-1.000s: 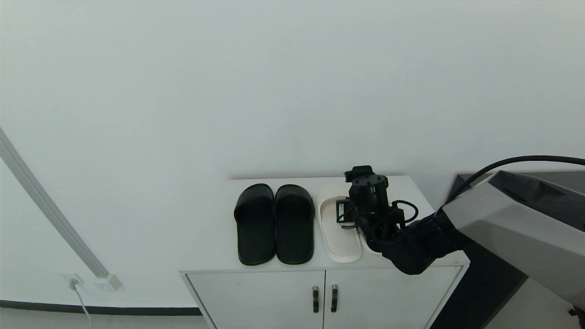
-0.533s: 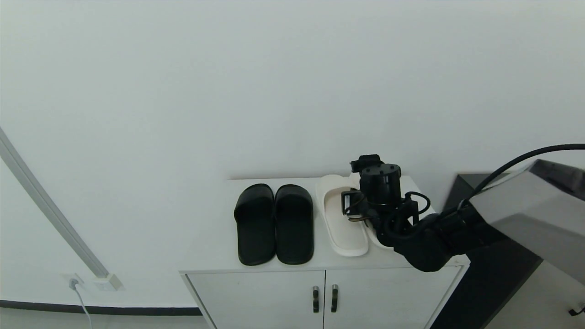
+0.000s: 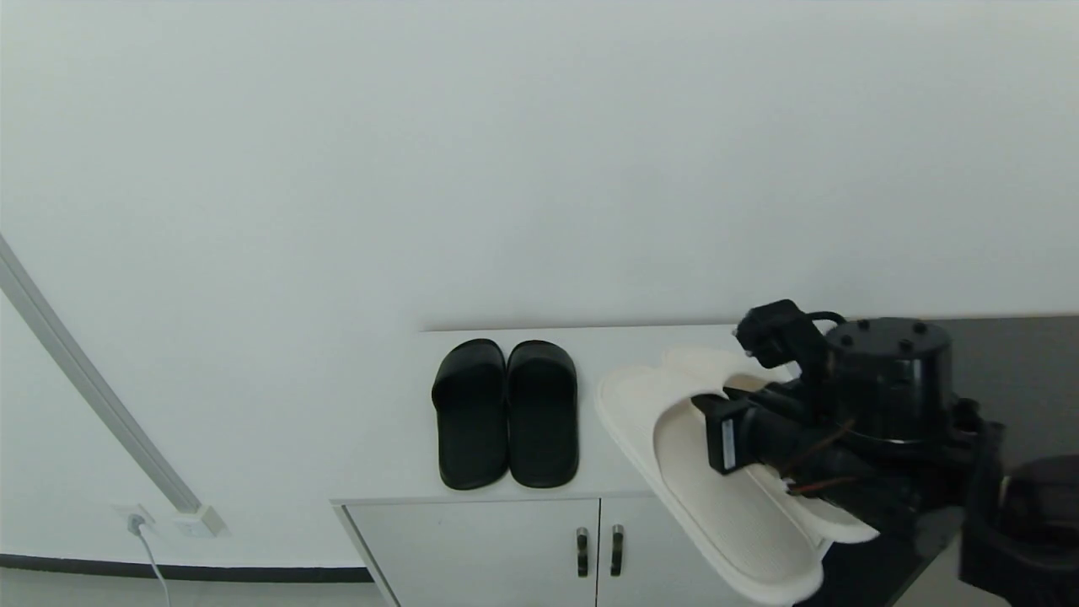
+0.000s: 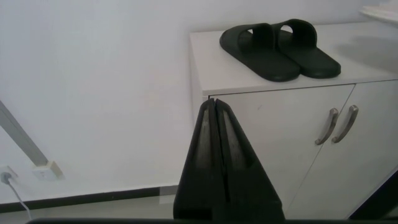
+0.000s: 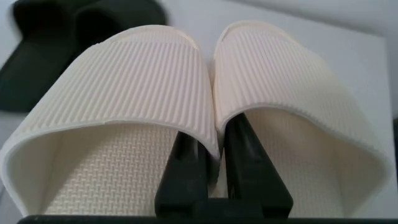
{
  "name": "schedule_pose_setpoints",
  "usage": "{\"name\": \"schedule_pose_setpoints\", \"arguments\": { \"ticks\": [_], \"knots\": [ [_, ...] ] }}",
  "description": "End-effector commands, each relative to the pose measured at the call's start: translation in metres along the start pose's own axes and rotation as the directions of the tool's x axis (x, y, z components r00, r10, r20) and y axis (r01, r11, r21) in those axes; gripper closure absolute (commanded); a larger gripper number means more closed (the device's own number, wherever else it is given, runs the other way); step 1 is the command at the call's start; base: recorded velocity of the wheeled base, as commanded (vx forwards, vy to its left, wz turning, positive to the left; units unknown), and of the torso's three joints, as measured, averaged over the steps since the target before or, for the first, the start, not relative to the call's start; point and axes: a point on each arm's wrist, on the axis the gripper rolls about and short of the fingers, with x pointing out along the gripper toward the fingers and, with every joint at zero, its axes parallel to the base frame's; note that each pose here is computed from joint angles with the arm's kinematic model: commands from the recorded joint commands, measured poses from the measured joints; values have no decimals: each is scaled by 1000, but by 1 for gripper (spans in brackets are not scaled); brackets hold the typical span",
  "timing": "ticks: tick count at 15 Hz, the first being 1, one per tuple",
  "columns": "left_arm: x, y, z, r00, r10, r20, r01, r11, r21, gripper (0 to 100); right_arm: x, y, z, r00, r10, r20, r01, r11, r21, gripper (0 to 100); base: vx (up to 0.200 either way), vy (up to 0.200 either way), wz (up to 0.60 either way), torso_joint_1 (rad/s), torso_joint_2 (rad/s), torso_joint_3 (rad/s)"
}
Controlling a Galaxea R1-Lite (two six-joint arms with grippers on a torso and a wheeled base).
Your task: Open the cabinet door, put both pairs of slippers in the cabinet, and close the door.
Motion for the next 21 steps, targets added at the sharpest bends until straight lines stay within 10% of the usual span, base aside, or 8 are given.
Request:
{"name": "schedule_pose_setpoints", "arguments": {
  "ticks": [1,21],
  "knots": [
    [0,0,0,1000,1,-1,-1,1000,-1,100,-72,1,2,987,161,24,-161,987,10,100,0,0,0,0,0,0],
    [0,0,0,1000,-1,-1,1,1000,-2,100,-88,3,-10,962,254,-96,-252,967,37,100,-70,0,0,0,1,1]
  ]
}}
